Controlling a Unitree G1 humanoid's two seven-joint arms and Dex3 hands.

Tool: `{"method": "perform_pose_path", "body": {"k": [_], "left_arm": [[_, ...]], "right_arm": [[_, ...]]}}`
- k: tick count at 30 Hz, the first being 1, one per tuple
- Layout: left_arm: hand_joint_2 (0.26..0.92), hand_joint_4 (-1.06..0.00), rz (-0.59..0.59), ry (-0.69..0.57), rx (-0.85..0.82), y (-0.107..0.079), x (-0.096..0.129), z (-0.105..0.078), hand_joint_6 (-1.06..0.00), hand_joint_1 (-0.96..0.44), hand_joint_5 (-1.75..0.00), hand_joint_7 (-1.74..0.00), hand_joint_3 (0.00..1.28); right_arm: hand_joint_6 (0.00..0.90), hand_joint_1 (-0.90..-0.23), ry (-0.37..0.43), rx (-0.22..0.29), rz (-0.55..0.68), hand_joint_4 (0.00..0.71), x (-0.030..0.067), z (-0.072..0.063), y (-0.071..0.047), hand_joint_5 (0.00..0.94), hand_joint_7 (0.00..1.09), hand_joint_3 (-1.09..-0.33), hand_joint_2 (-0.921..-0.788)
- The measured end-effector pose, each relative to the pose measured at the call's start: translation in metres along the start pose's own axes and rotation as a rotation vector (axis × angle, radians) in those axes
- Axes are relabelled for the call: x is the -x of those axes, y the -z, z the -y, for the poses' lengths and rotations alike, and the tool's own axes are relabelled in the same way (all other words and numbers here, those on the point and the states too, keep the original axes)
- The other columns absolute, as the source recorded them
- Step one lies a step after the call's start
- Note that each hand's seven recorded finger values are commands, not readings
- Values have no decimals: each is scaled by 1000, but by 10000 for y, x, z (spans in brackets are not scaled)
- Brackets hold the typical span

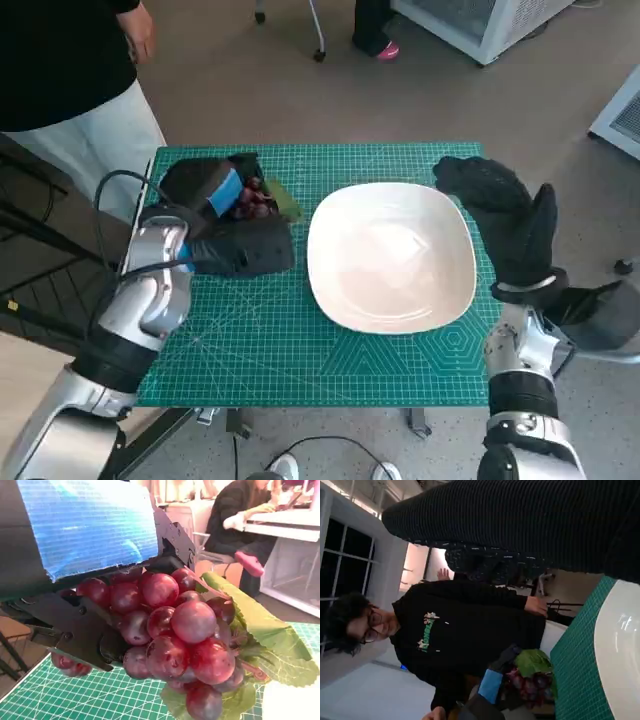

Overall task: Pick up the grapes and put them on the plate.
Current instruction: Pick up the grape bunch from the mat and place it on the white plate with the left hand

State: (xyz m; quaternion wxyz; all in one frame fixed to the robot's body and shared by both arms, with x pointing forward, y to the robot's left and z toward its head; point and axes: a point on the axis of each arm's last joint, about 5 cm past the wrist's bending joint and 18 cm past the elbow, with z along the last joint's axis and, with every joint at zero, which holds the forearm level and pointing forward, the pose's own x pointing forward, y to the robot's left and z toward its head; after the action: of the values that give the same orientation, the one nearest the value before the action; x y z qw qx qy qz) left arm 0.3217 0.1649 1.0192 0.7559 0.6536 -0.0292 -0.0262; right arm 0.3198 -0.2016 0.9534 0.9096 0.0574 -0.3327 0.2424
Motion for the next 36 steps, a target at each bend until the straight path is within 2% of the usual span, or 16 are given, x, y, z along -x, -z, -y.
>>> {"method": "perform_pose_path", "body": {"k": [11,20,24,33,36], "left_arm": [[920,-615,105,-2,-7,-296,11,-8,-617,1,-1272,-1147,104],[921,-595,212,-12,51,-648,-6,-65,-637,1,-1397,-1019,115],[921,-649,253,-17,60,-752,-29,-81,-629,1,-1330,-1039,94],[920,-685,364,22,65,-1032,-113,8,-637,1,-1279,-1046,73],[920,-648,374,34,63,-1072,-131,35,-640,1,-1322,-1040,89]], "right_arm": [[536,-391,1,0,4,569,7,14,-8,4,5,-491,-921],[534,-394,23,12,22,571,26,76,-52,3,3,-488,-921],[531,-395,30,16,25,572,41,91,-61,3,1,-486,-921],[530,-395,39,35,41,574,65,112,-91,3,1,-485,-921],[530,-394,44,39,41,573,78,115,-94,2,0,-486,-921]]}}
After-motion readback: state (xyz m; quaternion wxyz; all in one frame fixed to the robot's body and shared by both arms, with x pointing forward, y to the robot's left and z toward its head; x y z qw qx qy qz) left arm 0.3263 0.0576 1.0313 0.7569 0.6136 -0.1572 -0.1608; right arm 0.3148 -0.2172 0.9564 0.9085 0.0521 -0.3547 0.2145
